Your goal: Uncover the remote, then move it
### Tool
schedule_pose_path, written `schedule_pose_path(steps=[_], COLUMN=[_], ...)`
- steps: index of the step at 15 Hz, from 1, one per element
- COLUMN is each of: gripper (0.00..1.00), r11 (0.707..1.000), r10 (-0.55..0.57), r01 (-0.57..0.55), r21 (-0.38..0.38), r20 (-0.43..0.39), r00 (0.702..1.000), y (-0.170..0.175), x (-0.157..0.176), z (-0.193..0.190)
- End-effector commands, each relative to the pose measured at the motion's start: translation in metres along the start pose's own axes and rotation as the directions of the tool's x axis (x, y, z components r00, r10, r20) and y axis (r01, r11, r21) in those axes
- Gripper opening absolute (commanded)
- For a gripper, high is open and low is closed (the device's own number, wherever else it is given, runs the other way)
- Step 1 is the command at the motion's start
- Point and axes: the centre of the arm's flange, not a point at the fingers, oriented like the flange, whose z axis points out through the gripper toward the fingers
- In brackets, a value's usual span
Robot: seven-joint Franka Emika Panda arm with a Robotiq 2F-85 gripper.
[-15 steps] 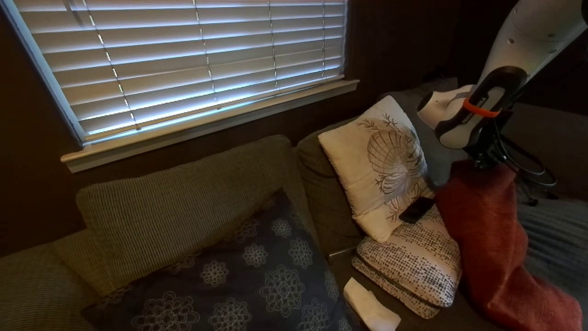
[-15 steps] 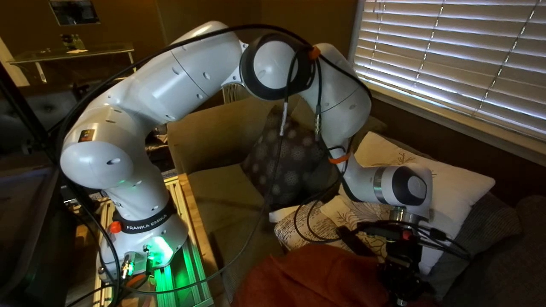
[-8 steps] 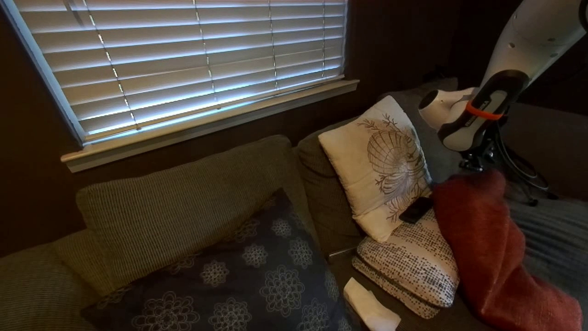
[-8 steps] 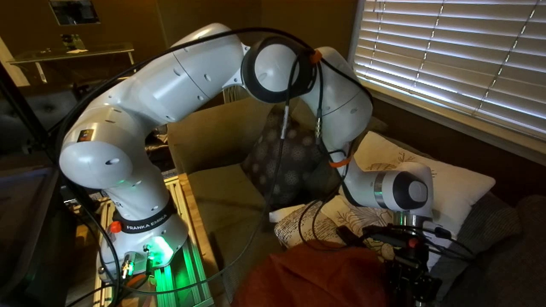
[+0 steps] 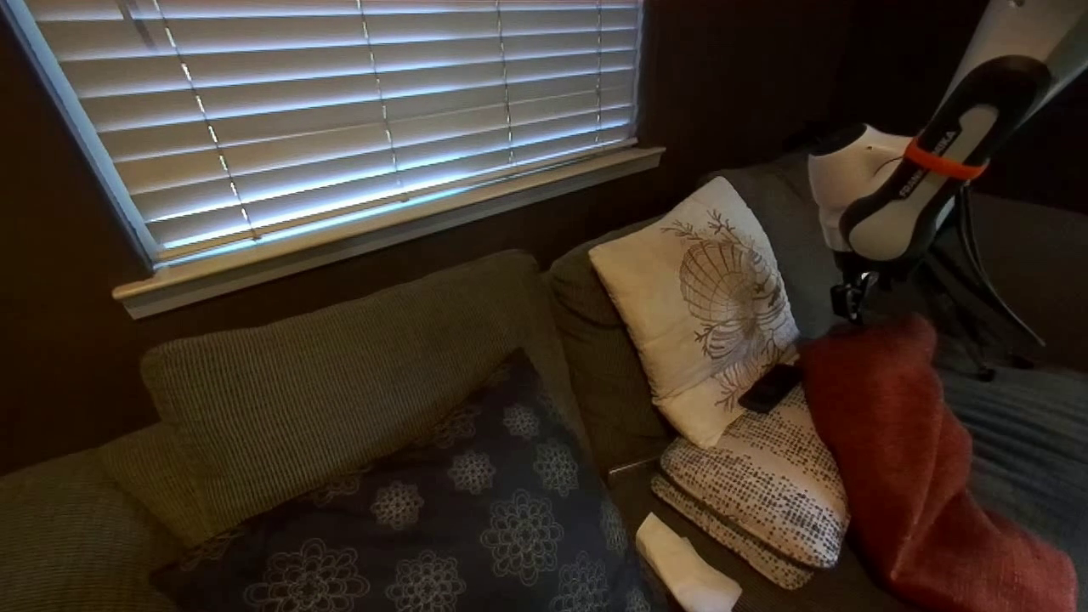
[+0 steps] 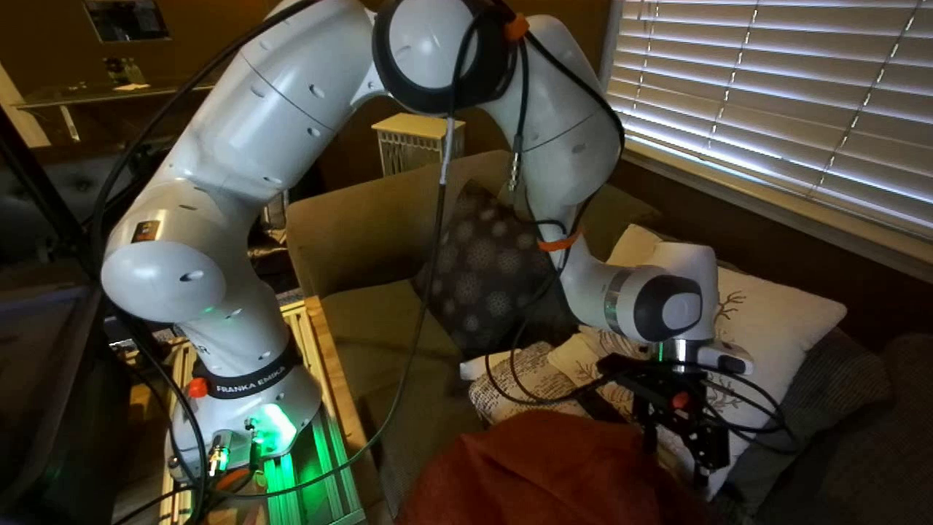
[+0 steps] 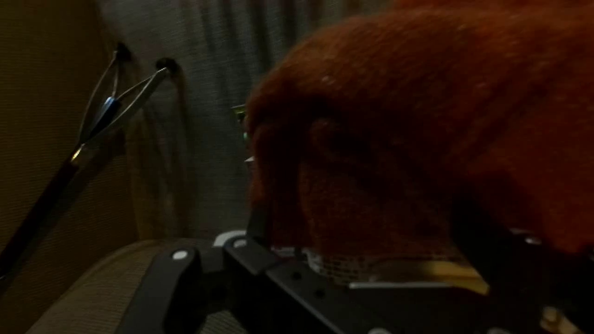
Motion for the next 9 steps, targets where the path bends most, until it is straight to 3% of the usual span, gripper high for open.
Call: schedule_pose_path(steps=[1, 5, 9], gripper=[1.00, 1.00, 1.00], r11=[0.983, 0.929, 0.835], r10=[0.065, 0.155, 0.280], r01=[-0.077, -0.192, -0.347], r21=[0.168, 0.318, 0.427], r20=[0.075, 0.138, 0.213], r00=[0.995, 0.978, 0.936], y=[-0.028, -0.061, -0.083], x=[-0.045, -0.053, -0.036], z=[-0.031, -0.044, -0.057])
